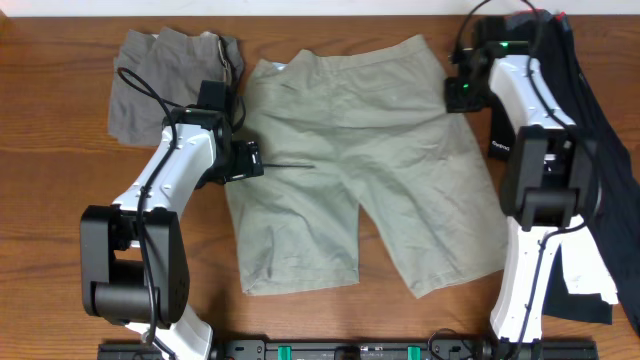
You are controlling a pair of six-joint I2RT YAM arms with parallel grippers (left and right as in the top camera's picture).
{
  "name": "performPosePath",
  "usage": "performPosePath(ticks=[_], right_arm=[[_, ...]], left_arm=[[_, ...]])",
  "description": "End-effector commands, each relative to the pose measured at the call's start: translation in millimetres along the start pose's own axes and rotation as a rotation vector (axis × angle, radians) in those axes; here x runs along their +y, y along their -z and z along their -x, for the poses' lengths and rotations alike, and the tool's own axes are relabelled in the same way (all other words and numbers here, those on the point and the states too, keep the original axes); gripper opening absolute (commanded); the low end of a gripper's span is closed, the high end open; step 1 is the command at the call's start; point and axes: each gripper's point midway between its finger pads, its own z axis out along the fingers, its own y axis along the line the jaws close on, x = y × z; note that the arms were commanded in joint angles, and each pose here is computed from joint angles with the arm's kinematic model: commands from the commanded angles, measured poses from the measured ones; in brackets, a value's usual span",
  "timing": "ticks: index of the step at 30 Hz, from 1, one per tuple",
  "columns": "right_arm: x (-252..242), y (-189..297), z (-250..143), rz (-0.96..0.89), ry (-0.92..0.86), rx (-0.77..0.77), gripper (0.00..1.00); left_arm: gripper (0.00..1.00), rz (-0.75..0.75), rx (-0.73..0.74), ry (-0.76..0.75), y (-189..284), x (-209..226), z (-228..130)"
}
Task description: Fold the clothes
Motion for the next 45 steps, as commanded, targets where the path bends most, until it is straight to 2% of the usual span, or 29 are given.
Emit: performPosePath(ticks=[1, 4, 7, 8, 9, 15, 23, 29, 32, 36, 41, 45], right_arm=[[-46, 41, 20, -0.043, -0.068, -0.108, 0.01], [-59, 44, 22, 0.022, -0.103, -0.134, 0.01], [-54, 46, 20, 0.108, -0.101, -0.139, 0.61], [-51, 49, 20, 0.12, -0.101, -0.139, 0.7], [-49, 50, 19, 0.13, -0.1, -0.136, 0.74], [-22, 77, 16, 0.186, -0.048, -0.132, 0.75], [11, 115, 9, 0.216, -0.001, -0.128, 0.76], [12, 115, 9, 0.217, 0.002, -0.128, 0.76], [12, 115, 9, 0.216, 0.003, -0.128, 0.75], [12, 114, 9, 0.213, 0.003, -0.128, 0.75], [12, 115, 10, 0.213, 0.005, -0.132, 0.75], [13, 115, 10, 0.214, 0.007, -0.132, 0.75]], left_arm=[[0.99, -0.007, -0.024, 0.0, 5, -1, 6], [0.99, -0.009, -0.028, 0.0, 6, -2, 7], [0.99, -0.009, -0.028, 0.0, 6, -2, 7], [0.98, -0.009, -0.028, 0.0, 6, -2, 7], [0.99, -0.009, -0.027, -0.001, 6, -2, 7], [0.98, -0.011, 0.032, -0.048, 9, -2, -10], [0.95, -0.14, 0.208, -0.182, 41, -32, -70], [0.93, -0.112, 0.294, -0.278, 36, -54, -112], [0.86, -0.084, 0.321, -0.25, 27, -59, -130], [0.73, -0.028, 0.346, -0.199, 11, -51, -148], [0.63, 0.082, 0.332, -0.142, 1, -30, -152], [0.46, 0.073, 0.302, -0.142, -1, -33, -145]])
